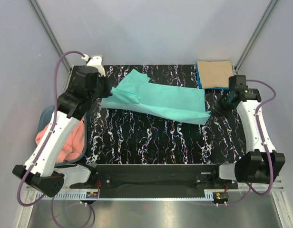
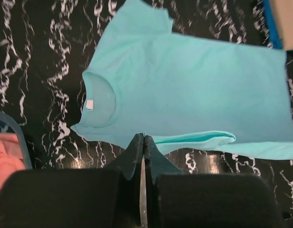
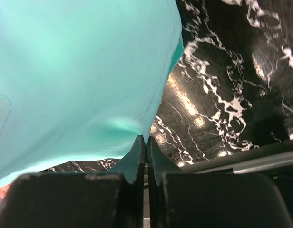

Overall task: Fold and stack the t-shirts
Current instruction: Flatten the tshirt out, then fold the tshirt

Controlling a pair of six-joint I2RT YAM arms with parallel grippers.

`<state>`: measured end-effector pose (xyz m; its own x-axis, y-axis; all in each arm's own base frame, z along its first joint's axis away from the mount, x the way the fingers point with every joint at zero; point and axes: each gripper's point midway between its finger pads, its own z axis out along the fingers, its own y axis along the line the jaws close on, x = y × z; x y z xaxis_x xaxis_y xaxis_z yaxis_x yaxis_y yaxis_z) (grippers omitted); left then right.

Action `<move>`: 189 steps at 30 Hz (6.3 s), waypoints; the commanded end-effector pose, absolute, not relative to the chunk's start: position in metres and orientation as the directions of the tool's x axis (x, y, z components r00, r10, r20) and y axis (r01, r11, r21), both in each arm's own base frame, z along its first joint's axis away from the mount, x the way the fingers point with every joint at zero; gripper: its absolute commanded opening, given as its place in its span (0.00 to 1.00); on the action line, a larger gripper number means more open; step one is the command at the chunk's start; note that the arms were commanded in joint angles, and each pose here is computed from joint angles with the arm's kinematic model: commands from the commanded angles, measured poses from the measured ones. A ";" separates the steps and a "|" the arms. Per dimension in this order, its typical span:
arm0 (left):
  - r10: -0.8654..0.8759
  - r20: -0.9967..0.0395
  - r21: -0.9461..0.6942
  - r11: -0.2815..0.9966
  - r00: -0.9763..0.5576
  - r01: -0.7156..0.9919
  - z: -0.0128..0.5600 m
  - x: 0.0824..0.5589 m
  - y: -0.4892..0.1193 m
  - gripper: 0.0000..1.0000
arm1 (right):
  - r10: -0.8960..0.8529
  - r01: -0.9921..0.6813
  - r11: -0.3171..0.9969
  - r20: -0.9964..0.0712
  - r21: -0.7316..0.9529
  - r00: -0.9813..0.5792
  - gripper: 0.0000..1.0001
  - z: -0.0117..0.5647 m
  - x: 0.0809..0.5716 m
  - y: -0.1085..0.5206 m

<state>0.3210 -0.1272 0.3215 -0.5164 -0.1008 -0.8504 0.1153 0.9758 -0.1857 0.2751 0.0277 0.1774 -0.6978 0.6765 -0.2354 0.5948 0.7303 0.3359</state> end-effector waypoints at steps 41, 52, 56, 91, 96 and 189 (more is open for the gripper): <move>-0.293 -0.733 -0.128 0.946 0.615 0.298 0.711 0.435 -0.042 0.00 | 0.700 -0.210 0.693 -0.714 0.689 -0.031 0.00 0.551 0.532 0.041; -0.352 -0.865 -0.264 0.926 0.359 0.271 0.591 0.373 -0.042 0.00 | 0.682 0.102 0.696 -0.610 0.710 -0.403 0.00 0.385 0.484 0.051; -0.462 -0.874 -0.443 0.885 0.154 0.141 0.471 0.323 -0.032 0.00 | 0.704 0.234 0.673 -0.510 0.702 -0.495 0.00 0.319 0.436 0.055; -0.564 -0.430 -0.596 0.764 -0.705 -0.248 0.131 0.150 -0.080 0.00 | 0.648 0.633 0.755 -0.044 0.169 -0.760 0.04 0.052 0.176 0.053; -0.557 -0.461 -0.566 0.784 -0.690 -0.255 0.141 0.178 -0.073 0.00 | 0.637 0.620 0.763 -0.053 0.180 -0.769 0.03 0.057 0.189 0.054; -0.543 -0.507 -0.390 0.837 -0.669 -0.384 0.127 0.312 -0.044 0.00 | 0.485 0.462 0.867 -0.098 0.187 -0.869 0.00 0.053 0.309 0.056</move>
<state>0.2945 -0.0508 0.1069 -0.7225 -0.5366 -0.4360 -0.3867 0.8363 -0.3886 0.2956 0.0576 0.0466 -0.8641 0.4992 -0.0638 0.4823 0.8577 0.1781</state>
